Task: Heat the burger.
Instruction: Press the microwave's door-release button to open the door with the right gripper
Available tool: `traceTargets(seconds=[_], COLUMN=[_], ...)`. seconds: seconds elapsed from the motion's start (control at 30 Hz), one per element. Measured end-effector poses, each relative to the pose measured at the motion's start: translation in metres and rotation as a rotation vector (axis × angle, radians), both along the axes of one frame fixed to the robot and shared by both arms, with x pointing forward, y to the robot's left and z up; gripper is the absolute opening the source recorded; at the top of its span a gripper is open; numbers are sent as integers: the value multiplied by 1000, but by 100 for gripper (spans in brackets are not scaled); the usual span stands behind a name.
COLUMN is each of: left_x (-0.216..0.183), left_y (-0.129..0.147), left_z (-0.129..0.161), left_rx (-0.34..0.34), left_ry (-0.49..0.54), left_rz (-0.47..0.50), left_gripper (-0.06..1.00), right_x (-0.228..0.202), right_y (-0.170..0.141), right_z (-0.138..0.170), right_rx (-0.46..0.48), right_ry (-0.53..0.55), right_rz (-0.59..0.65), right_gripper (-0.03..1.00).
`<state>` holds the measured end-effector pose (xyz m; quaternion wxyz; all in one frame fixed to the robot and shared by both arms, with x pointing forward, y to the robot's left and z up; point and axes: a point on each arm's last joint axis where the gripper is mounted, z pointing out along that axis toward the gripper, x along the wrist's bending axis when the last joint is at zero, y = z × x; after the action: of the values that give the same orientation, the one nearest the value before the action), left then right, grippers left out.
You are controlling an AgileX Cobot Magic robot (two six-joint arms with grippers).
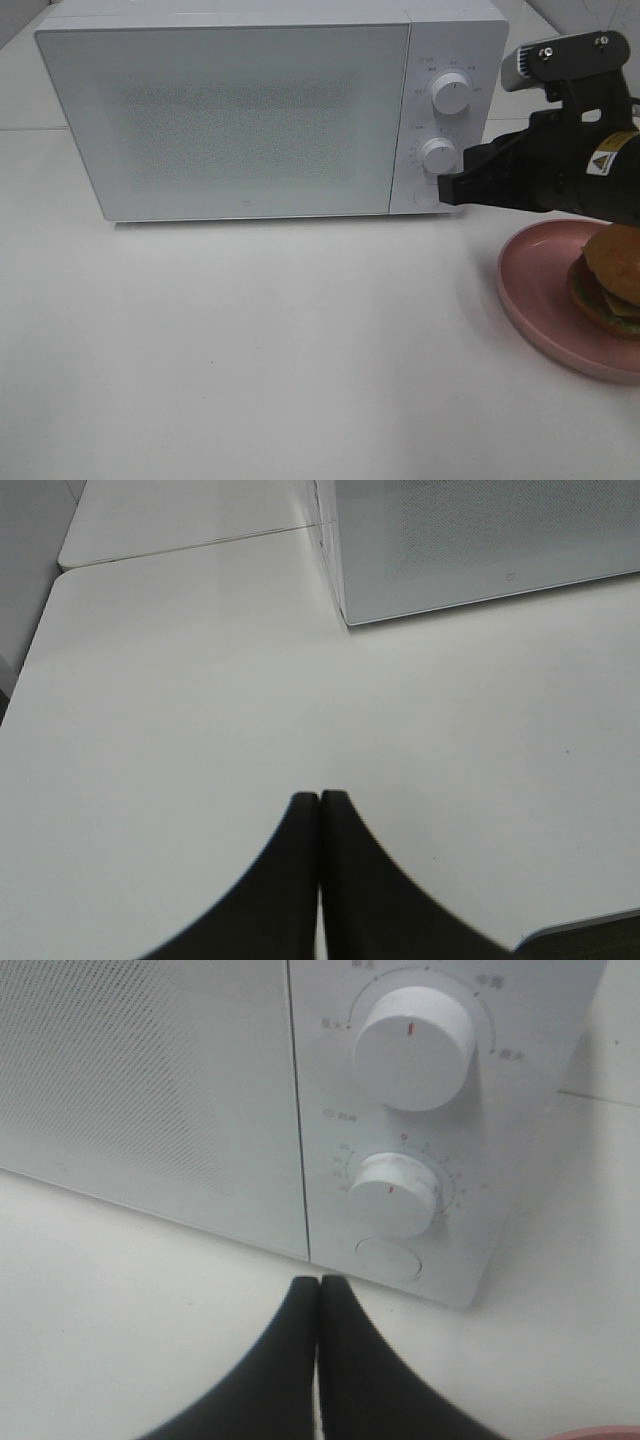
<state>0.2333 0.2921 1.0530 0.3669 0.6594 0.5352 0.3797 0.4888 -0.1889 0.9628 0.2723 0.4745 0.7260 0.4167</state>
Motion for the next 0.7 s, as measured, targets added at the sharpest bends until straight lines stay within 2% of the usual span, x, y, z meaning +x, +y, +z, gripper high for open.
traceTargets(seconds=[0.13, 0.27, 0.37, 0.4, 0.5, 0.6, 0.63, 0.67, 0.7], left_x=[0, 0, 0, 0, 0, 0, 0, 0, 0], left_y=[0, 0, 0, 0, 0, 0, 0, 0, 0], left_z=[0, 0, 0, 0, 0, 0, 0, 0, 0], left_rx=[0, 0, 0, 0, 0, 0, 0, 0, 0], left_ry=[0, 0, 0, 0, 0, 0, 0, 0, 0], left_rz=[0, 0, 0, 0, 0, 0, 0, 0, 0], left_gripper=[0, 0, 0, 0, 0, 0, 0, 0, 0], right_x=[2, 6, 6, 7, 8, 9, 10, 11, 11], right_y=[4, 6, 6, 7, 7, 8, 8, 8, 8], right_z=[-10, -33, -37, -46, -54, -58, -58, -58, -58], right_rx=[18, 97, 108, 142, 190, 229, 253, 319, 319], right_ry=[41, 151, 170, 214, 254, 276, 280, 295, 295], right_rz=[-10, -86, -99, -136, -180, -213, -228, -270, -270], right_gripper=[0, 0, 0, 0, 0, 0, 0, 0, 0])
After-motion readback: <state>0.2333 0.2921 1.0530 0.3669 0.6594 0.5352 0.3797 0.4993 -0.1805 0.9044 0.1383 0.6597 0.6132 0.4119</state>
